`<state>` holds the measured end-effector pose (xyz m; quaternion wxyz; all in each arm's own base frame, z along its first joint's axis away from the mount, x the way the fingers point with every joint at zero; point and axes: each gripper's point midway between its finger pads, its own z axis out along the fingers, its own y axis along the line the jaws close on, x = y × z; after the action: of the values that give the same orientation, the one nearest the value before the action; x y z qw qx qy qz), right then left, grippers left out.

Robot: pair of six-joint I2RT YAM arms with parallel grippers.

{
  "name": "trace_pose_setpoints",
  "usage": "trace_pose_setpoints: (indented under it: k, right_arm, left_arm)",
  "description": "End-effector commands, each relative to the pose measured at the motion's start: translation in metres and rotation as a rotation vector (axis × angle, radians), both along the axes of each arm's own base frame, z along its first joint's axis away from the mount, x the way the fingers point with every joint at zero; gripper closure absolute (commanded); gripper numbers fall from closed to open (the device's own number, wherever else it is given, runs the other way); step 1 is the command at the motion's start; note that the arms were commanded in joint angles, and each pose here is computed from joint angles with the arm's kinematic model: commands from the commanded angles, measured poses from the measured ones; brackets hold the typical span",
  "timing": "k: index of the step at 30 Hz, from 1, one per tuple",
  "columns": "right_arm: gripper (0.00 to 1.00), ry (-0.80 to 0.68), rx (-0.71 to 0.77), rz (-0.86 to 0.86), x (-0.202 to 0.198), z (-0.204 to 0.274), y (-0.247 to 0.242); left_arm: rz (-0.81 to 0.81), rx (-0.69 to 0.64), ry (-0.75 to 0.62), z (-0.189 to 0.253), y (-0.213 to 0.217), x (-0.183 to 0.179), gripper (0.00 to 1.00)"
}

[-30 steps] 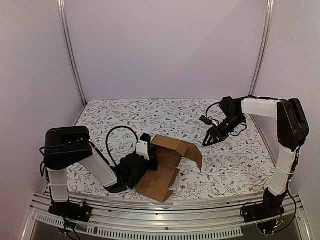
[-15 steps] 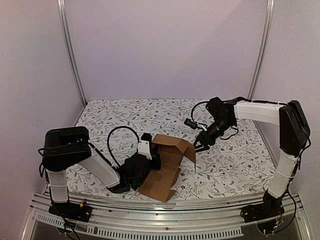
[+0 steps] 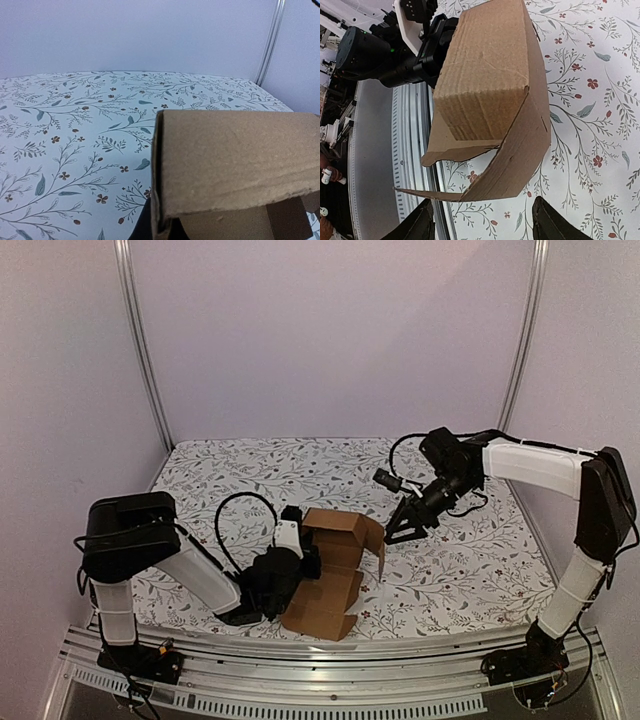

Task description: Fold the paper box

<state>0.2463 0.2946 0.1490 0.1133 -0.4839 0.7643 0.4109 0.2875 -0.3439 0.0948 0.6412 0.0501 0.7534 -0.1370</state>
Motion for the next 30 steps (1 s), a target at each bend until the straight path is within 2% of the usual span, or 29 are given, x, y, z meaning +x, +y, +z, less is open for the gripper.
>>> trace_pose_setpoints:
  k: [1, 7, 15, 19, 23, 30]
  right_arm:
    - [0.37, 0.015, 0.002, 0.000, 0.001, -0.004, 0.017]
    - [0.42, -0.020, -0.020, -0.026, 0.004, -0.012, 0.027]
    - [0.49, -0.164, -0.053, -0.137, 0.026, -0.007, 0.031]
    - [0.43, -0.203, -0.086, -0.227, 0.040, -0.009, 0.029]
    - [0.40, -0.192, -0.075, -0.238, 0.041, -0.005, 0.033]
    - [0.27, -0.128, -0.055, -0.083, 0.016, -0.002, 0.030]
  left_arm:
    - [-0.014, -0.054, 0.003, 0.011, -0.011, -0.002, 1.00]
    - [-0.002, -0.077, 0.007, 0.022, -0.017, 0.001, 1.00]
    - [0.034, -0.068, 0.014, 0.027, -0.022, 0.001, 1.00]
    - [0.053, -0.064, 0.008, 0.031, -0.023, -0.001, 1.00]
    - [0.050, -0.050, 0.010, 0.031, -0.029, -0.002, 1.00]
    - [0.051, 0.002, 0.004, 0.031, -0.023, -0.004, 1.00]
